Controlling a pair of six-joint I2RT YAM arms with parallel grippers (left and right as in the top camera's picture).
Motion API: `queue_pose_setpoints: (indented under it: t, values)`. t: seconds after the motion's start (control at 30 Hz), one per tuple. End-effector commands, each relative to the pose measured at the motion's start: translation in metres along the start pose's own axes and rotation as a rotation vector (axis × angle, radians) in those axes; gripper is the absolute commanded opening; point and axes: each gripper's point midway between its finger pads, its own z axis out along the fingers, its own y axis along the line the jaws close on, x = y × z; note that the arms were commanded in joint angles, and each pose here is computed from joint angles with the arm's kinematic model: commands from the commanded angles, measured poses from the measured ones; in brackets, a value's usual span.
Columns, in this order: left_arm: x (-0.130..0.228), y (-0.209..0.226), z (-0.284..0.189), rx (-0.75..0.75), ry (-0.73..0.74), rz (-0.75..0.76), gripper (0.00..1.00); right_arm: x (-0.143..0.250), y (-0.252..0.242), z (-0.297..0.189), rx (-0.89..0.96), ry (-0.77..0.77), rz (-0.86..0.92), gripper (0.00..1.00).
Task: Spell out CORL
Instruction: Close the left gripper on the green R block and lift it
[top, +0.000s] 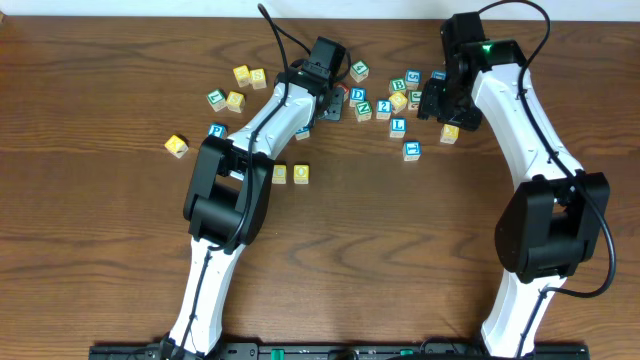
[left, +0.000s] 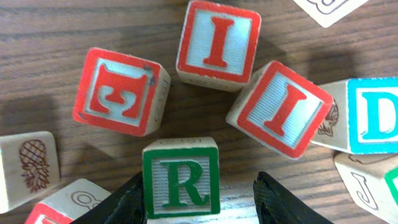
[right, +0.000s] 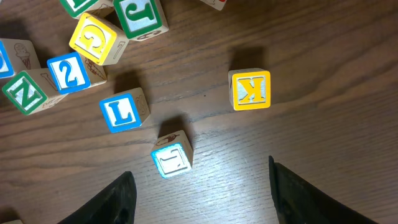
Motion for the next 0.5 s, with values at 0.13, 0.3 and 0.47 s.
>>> queue_pose_setpoints:
  t: [0.13, 0.3, 0.47]
  values:
    - [-0.002, 0.011, 0.003, -0.051, -0.010, -0.001, 0.39, -0.001, -0.004, 0.002, 0.013, -0.002, -0.008, 0.64]
    - [-0.003, 0.010, 0.003, -0.050, -0.016, -0.002, 0.25, 0.000, -0.004, 0.002, 0.015, 0.002, -0.019, 0.64]
    - [-0.016, 0.009, -0.018, -0.041, -0.052, -0.005, 0.25, 0.000, -0.004, 0.002, 0.014, 0.001, -0.019, 0.66]
